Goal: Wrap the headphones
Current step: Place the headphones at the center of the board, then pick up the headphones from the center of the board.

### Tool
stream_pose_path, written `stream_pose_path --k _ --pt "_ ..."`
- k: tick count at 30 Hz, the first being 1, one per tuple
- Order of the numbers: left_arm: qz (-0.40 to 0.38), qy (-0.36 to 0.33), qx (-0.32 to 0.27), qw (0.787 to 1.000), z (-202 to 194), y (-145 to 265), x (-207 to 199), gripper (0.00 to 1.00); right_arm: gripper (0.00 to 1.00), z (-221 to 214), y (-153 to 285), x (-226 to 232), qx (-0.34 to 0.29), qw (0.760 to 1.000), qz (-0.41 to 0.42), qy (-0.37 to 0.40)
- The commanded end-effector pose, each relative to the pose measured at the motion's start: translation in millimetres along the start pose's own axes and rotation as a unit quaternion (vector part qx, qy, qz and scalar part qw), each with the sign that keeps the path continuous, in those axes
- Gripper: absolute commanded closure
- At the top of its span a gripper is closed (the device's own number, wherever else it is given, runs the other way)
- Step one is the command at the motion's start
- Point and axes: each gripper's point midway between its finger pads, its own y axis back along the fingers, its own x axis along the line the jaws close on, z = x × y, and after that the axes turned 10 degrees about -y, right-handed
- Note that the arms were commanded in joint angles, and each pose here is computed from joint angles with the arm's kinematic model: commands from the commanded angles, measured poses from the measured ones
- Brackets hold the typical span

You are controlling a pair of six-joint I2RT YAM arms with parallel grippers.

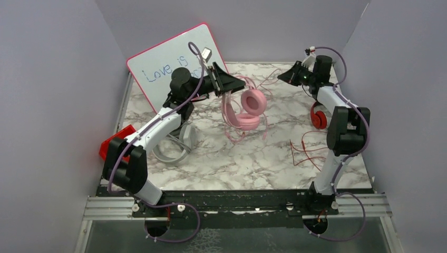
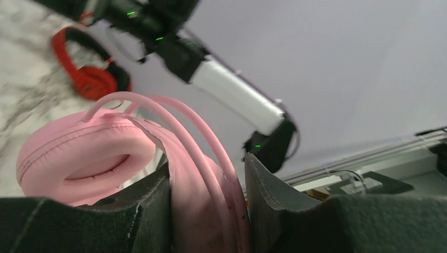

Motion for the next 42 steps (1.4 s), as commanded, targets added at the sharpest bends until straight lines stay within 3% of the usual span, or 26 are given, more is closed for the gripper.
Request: stream_pose_path --k 1,6,11,16,21,28,34,38,40,42 --pt "0.06 -0.028 0.017 0.998 -23.2 2.2 54.3 0.79 0.99 -23.5 18.9 -26.5 0.021 0.996 -0.075 0.037" --pt "0.093 -0.017 0.051 0.994 -53.1 6.2 100.0 0.78 0.99 -38.0 20.7 -22.0 0.041 0.997 -0.055 0.031" --pt "0.159 -0.037 0.087 0.983 -83.6 24.3 138.9 0.7 0.99 -34.1 25.1 -9.7 0.032 0.998 -0.037 0.04" --pt "0.218 -0.075 0.137 0.963 -102.2 47.1 155.2 0.49 1.0 -26.1 30.5 3.3 0.02 0.998 -0.024 0.053" --pt "0.269 -0.106 0.177 0.941 -112.6 69.4 168.4 0.39 0.99 -22.7 34.7 13.7 0.01 0.998 -0.012 0.061" --pt "0.343 -0.163 0.218 0.899 -110.4 99.4 180.7 0.31 0.99 -25.3 35.1 19.4 0.012 0.998 -0.002 0.064" --pt "0.372 -0.206 0.215 0.879 -92.3 98.3 193.7 0.34 0.99 -25.6 33.6 26.0 0.01 0.997 0.006 0.07" --pt "0.383 -0.214 0.21 0.874 -72.2 85.6 209.2 0.22 0.99 -24.4 33.9 29.0 0.011 0.997 0.009 0.074" --pt "0.382 -0.2 0.197 0.881 -60.8 80.0 213.0 0.09 0.99 -23.5 35.4 30.1 0.01 0.997 0.007 0.079" --pt "0.38 -0.188 0.189 0.886 -53.2 75.5 217.6 0.06 0.99 -23.0 37.0 30.6 0.01 0.996 0.005 0.084"
